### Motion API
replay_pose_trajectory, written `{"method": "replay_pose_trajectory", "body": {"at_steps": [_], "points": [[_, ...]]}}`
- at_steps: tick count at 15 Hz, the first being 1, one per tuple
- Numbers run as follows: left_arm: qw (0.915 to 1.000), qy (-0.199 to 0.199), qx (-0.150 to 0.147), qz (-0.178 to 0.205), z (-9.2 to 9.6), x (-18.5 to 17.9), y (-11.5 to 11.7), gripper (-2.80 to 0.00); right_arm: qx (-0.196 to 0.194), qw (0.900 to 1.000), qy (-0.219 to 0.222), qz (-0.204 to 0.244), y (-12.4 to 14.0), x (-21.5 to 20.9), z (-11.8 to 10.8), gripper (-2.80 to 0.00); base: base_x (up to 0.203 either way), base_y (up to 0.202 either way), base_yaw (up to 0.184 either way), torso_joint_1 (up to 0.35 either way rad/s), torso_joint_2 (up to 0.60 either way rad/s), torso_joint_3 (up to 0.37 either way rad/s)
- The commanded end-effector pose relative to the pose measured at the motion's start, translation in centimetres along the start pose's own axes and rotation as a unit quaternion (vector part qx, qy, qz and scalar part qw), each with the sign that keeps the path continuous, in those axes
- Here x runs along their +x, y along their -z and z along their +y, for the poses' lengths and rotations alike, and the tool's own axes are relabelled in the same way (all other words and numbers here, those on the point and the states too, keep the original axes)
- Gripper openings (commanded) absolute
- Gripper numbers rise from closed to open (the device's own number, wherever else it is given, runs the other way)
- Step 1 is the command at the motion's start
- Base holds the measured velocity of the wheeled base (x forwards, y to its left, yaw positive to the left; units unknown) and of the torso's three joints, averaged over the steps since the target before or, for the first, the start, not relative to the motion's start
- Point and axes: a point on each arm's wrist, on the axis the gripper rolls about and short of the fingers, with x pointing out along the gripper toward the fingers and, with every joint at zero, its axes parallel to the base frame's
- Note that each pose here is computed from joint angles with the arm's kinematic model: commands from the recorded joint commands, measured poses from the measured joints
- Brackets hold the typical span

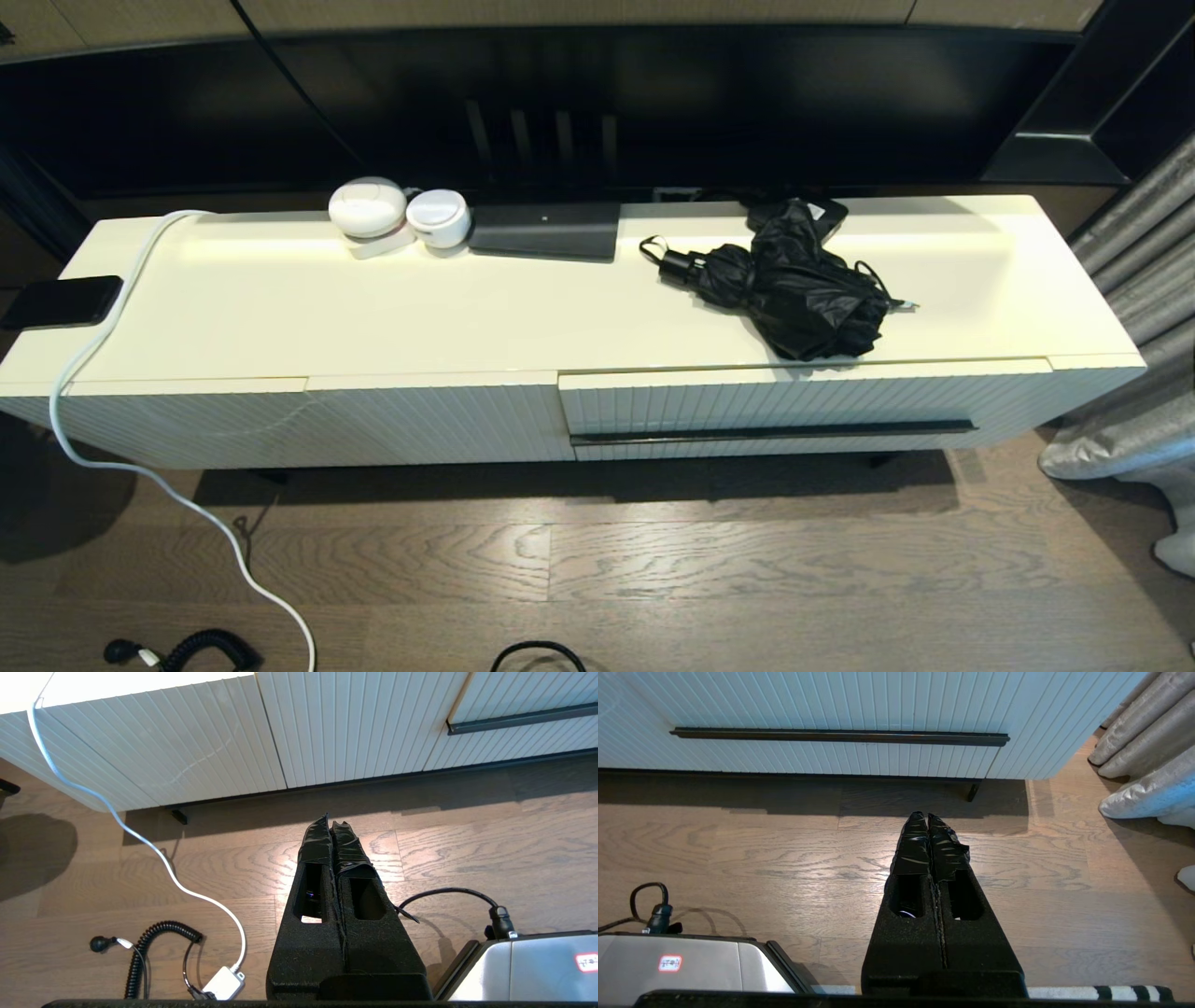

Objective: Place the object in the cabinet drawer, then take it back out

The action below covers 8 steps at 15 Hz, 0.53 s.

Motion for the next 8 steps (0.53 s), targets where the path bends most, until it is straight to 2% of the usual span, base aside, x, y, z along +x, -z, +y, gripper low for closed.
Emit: {"method": "replay_pose_trajectory", "body": {"at_steps": [1,8], "points": [[1.0,0.001,0.0,0.0,0.0,-0.01,-0.03,-2.8,0.001,1.0,0.0,0.004,0.07,0.05,0.0,-2.8,0.0,0.0,0.0,0.0,0.0,0.0],[1.0,0.001,0.0,0.0,0.0,0.0,0.0,-2.8,0.008,1.0,0.004,0.004,0.03,0.04,-0.02,-2.8,0.0,0.0,0.0,0.0,0.0,0.0]]}}
